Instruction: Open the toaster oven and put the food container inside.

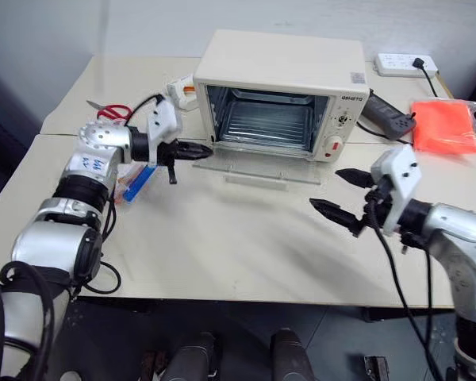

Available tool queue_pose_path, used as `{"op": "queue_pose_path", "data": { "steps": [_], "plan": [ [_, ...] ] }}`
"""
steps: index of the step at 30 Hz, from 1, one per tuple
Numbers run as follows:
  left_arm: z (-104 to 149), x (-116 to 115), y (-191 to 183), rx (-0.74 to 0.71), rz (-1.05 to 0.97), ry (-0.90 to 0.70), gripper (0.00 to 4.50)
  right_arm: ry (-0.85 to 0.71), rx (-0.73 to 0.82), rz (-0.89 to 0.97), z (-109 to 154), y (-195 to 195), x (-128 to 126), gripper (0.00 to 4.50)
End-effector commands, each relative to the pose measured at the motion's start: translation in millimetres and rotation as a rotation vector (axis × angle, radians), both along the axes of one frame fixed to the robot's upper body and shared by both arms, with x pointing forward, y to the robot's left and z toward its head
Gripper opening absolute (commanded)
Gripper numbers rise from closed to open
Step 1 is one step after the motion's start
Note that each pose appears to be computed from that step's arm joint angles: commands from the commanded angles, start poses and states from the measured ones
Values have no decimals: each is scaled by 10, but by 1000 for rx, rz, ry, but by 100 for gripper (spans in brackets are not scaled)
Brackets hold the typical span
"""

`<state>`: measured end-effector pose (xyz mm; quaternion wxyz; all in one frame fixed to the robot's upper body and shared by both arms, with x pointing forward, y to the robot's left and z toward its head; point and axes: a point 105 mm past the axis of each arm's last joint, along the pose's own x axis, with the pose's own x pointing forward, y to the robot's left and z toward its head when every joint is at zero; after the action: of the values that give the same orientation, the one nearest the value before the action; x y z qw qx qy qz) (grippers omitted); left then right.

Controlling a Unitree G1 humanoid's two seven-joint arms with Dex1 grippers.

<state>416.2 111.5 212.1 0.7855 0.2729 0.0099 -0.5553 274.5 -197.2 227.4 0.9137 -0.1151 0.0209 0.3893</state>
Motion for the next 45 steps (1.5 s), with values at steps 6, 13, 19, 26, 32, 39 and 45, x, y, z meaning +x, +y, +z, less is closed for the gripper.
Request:
{"op": "queue_pose_path", "data": {
  "steps": [6,13,19,26,32,39,45],
  "plan": [
    [-188,-20,-168,67,-12,13,3,-100,49,-4,460,-32,-221,450],
    [-281,-72,-158,72,-16,80,89,-93,37,-15,429,-5,-165,450],
    [-305,-77,-89,92,15,44,265,-110,52,-6,513,22,-97,450],
    [199,-293,-34,-58,3,-4,292,-102,13,68,556,104,-70,450],
    [661,-915,317,-198,123,-7,292,-92,-51,155,607,120,-102,450],
    [549,-1397,757,-295,498,131,292,-58,-83,279,650,184,-116,450],
    [343,-1478,1160,-484,873,193,329,-94,-115,322,694,236,-22,450]
  ]
}}
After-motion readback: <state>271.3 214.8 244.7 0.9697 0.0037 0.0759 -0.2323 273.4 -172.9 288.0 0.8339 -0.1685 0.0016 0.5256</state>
